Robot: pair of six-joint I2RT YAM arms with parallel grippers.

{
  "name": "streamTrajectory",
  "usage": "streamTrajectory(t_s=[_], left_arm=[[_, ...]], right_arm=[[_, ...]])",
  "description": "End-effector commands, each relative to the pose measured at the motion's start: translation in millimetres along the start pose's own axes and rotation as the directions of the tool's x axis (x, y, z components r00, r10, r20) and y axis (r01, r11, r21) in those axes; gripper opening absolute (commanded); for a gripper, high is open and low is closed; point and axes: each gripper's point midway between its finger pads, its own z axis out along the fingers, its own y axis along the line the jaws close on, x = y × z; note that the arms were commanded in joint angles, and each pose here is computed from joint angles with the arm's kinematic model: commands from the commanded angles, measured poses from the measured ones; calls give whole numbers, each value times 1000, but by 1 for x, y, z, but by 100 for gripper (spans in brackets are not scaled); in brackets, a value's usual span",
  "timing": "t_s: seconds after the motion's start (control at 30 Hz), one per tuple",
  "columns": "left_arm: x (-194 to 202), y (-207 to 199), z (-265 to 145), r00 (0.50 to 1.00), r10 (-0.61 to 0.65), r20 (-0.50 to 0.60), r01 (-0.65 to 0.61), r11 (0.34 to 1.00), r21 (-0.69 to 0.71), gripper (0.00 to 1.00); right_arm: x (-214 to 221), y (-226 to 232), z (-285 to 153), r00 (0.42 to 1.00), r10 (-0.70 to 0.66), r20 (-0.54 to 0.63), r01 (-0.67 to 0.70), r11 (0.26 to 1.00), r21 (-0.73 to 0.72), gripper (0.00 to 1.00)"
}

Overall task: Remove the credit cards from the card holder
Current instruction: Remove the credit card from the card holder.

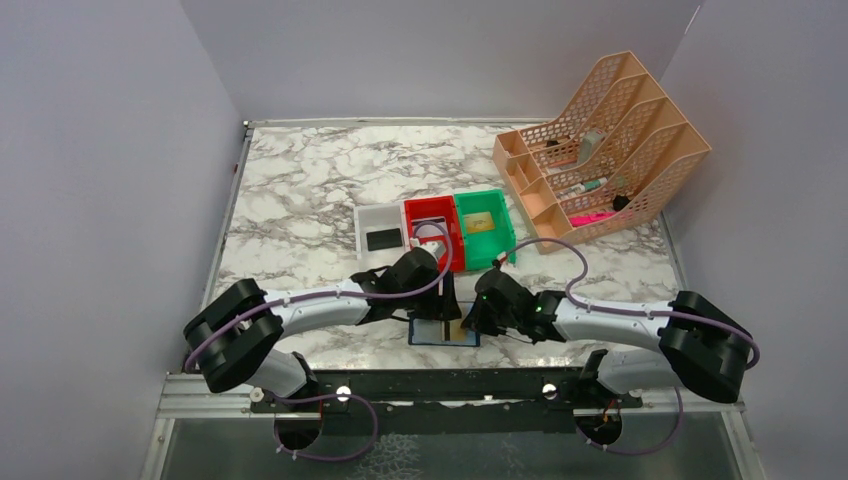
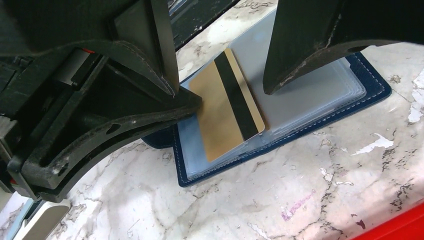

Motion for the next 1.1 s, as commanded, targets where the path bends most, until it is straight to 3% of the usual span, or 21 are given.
streamTrajectory(t_s=[0.0, 0.43, 0.87, 1.07], left_arm=[[8, 8, 3, 1000, -17, -22, 16, 1000, -18, 65], [26, 17, 13, 997, -47, -64, 45, 999, -23, 58], [20, 24, 3, 998, -65, -7, 64, 996, -57, 35], [18, 22, -1, 998, -67, 4, 68, 997, -48, 30]], right_arm=[[20, -63, 9, 999, 21, -32, -14, 979, 205, 17], [28, -66, 14, 997, 46, -58, -34, 981, 193, 17], [25, -70, 12, 998, 47, -47, -36, 975, 219, 17], [24, -73, 11, 998, 49, -41, -38, 970, 241, 17]])
